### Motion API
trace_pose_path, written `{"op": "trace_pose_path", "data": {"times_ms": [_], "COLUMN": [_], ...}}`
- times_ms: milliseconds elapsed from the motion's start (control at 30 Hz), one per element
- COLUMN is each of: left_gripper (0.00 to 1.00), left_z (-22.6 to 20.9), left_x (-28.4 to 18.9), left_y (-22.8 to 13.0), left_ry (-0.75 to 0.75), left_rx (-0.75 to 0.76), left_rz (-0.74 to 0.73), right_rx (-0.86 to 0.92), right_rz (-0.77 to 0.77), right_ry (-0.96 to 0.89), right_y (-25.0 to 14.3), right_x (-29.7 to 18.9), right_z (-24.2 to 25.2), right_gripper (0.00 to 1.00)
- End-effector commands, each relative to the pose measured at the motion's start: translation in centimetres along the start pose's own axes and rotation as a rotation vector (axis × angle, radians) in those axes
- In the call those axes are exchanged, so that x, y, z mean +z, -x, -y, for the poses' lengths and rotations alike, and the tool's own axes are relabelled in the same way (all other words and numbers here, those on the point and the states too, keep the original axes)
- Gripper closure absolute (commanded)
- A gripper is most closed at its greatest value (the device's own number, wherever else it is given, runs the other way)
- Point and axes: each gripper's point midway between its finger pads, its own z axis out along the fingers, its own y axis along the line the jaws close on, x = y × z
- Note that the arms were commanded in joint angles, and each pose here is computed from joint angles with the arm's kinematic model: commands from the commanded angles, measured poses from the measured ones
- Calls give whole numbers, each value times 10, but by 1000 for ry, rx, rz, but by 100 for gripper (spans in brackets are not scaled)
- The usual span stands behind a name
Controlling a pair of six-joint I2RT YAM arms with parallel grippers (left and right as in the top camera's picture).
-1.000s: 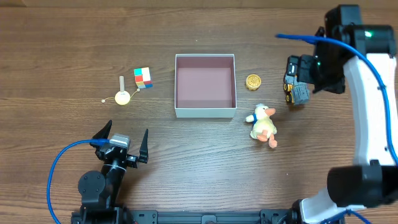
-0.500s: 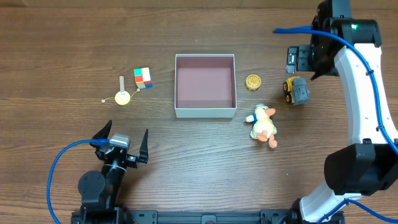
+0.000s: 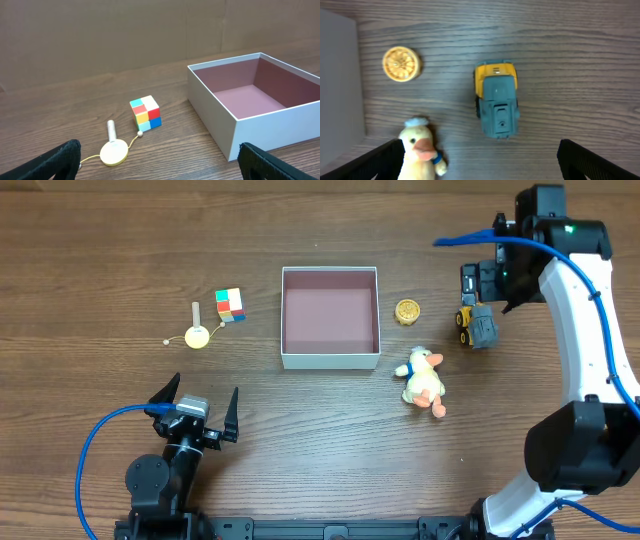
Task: Pack container
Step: 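Move the right gripper over the yellow-grey toy truck and grasp it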
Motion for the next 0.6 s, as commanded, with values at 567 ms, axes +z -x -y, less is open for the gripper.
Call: {"op": "trace_pose_path", "data": {"times_ms": [567], "left_gripper": [0], "left_z": [0], "left_x": [0], "left_y": [0], "left_ry": [-2], "left_rx": [20], "left_rz": [5], "right_rx": [-37], "right_rz": [-61], "right_ry": [57], "right_y": [-27], "right_x": [55], "right_z": [-4], "right_gripper": [0]}}
